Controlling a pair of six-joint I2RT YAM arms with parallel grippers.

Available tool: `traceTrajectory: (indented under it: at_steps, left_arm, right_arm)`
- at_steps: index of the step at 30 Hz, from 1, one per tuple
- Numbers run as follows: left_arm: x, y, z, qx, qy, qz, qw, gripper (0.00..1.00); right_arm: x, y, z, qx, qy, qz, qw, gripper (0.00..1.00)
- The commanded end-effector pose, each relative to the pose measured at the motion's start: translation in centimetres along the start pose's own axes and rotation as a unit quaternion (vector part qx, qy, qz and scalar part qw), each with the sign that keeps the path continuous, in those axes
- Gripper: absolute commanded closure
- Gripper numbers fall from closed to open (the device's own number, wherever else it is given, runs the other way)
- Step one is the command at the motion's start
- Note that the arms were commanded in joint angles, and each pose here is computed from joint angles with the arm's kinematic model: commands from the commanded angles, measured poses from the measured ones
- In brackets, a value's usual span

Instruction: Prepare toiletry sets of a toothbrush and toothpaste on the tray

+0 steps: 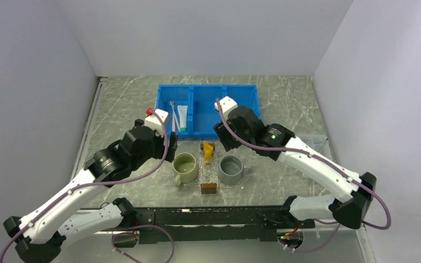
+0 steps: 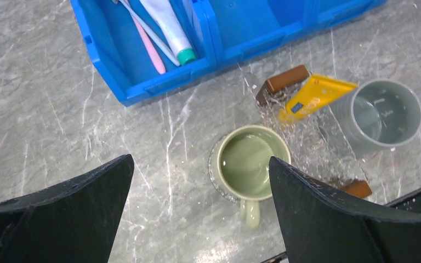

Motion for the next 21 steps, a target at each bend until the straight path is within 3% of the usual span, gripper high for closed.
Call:
traceTrajectory:
  at_steps: [1,13,21]
  left_arm:
    - [-1.2,-0.6,-2.9,0.032,-0.012,-0.023,0.999,0.01]
    - [-7.6,1.6,-5.9,0.142,0.037,-0.028,0.989,0.07]
    - [-12.9,3.1,-7.1,0.178,0.090,-0.046,0.979,0.22]
  right_arm:
    - [2.6,-1.4,-0.6,-0.043,-0.076,0.042,0.995,0.42]
    - [7.0,-2.3,2.3,-0.090,-0.131,0.059,0.985,0.46]
    - [9.4,-2.5,3.1,-0.102,-0.160,0.045,0.981,0.49]
Point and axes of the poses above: each gripper's point midway between its finger pads, its own x axis back along the fingers, its own y axis along the line the jaws close on, z = x × y, the point moved 7 cm from there along x, back along the fingers, and after that the axes turned 8 degrees about x, right-handed, at the moved point
